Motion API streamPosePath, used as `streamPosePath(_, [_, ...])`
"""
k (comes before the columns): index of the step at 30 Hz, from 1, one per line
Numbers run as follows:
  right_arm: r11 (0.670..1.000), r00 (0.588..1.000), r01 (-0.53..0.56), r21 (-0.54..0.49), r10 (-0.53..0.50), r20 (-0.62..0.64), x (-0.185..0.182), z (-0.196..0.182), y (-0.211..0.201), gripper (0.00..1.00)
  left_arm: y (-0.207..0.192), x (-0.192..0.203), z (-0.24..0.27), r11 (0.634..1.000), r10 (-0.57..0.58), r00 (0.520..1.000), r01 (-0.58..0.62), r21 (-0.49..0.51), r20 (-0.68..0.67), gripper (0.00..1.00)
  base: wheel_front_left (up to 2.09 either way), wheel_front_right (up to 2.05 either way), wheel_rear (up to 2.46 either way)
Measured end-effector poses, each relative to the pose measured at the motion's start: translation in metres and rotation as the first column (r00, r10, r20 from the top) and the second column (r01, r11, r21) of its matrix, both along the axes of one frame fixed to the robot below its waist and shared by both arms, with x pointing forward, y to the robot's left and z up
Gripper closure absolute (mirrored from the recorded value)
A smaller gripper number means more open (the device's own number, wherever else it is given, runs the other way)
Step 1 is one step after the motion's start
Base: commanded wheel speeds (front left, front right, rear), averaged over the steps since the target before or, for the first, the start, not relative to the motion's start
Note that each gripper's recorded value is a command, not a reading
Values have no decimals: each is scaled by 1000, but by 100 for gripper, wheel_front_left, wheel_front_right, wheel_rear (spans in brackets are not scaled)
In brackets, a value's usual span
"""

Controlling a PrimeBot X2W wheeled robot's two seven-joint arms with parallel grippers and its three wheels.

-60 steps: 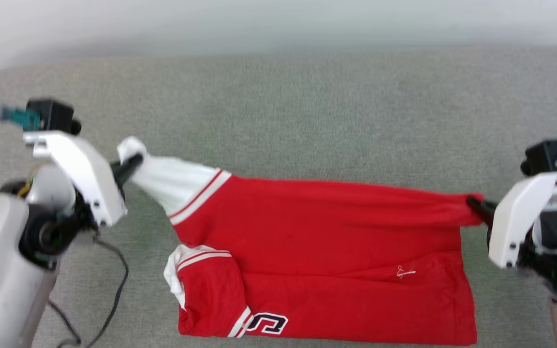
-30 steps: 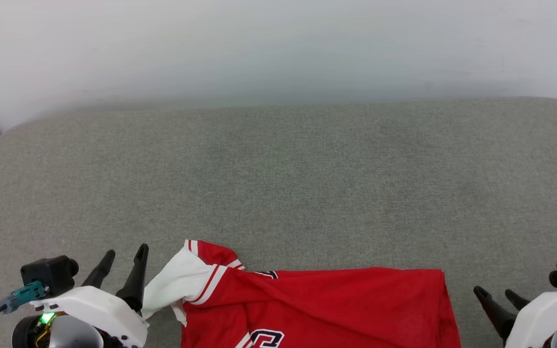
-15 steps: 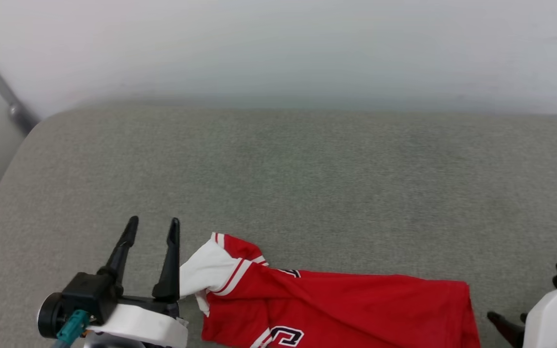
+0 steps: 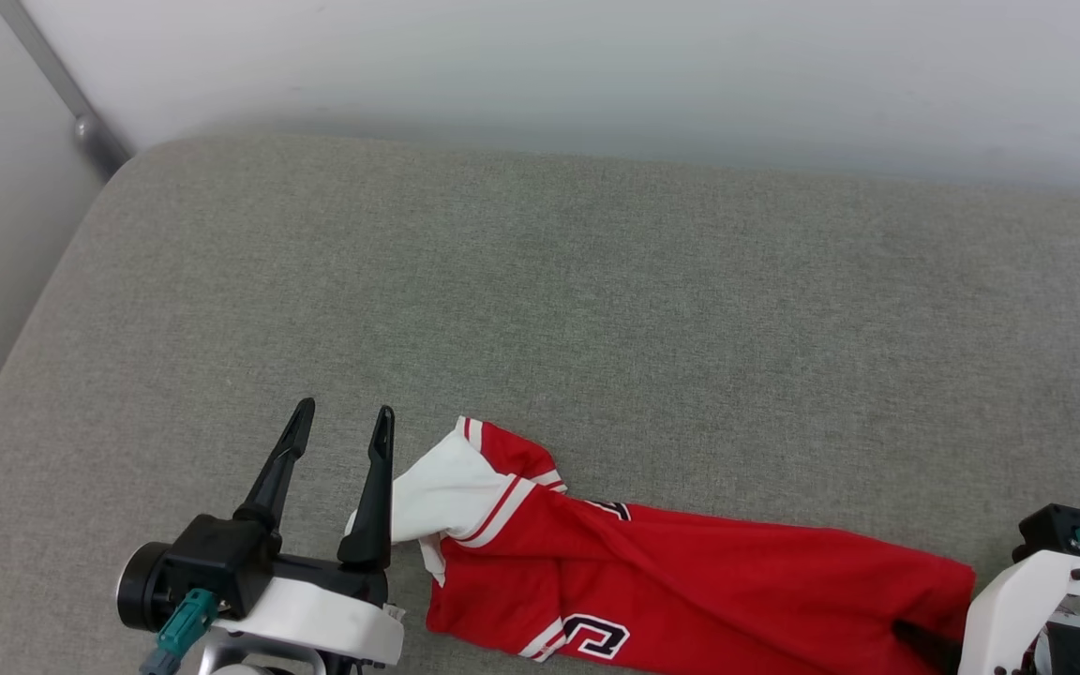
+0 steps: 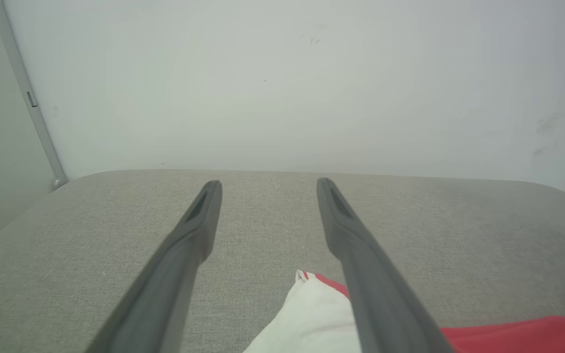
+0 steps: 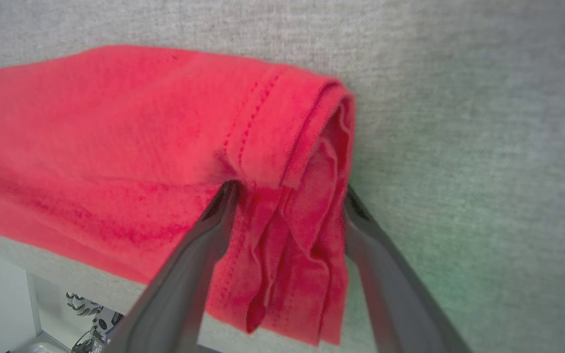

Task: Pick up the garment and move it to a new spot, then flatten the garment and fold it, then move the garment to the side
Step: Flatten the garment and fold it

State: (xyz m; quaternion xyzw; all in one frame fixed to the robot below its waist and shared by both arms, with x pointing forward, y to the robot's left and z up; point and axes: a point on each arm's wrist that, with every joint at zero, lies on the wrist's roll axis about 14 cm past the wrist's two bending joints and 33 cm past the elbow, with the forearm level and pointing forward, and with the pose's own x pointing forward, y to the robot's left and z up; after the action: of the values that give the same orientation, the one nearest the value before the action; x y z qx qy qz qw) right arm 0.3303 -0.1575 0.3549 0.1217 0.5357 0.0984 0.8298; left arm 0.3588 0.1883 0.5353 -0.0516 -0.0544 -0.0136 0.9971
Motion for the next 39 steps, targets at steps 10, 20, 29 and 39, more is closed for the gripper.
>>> streamPosePath(10, [1000, 997, -1, 30, -1, 75, 7, 15, 3, 100, -1, 5, 3, 1000, -10, 1000, 10, 19, 14, 0, 0, 0, 0])
streamPosePath(20, [959, 945, 276, -62, -259, 202, 15, 58, -99, 100, -16, 9, 5, 998, -56, 998, 56, 26, 21, 0, 0, 0, 0])
streamPosePath(29, [911, 901, 407, 73, -413, 134, 0, 69, -112, 100, -27, 10, 3, 996, -87, 996, 87, 26, 8, 0, 0, 0, 0])
streamPosePath(39, [812, 982, 139, 566, -187, 27, 6, 94, 16, 100, -29, 4, 6, 995, -99, 995, 98, 28, 7, 0, 0, 0, 0])
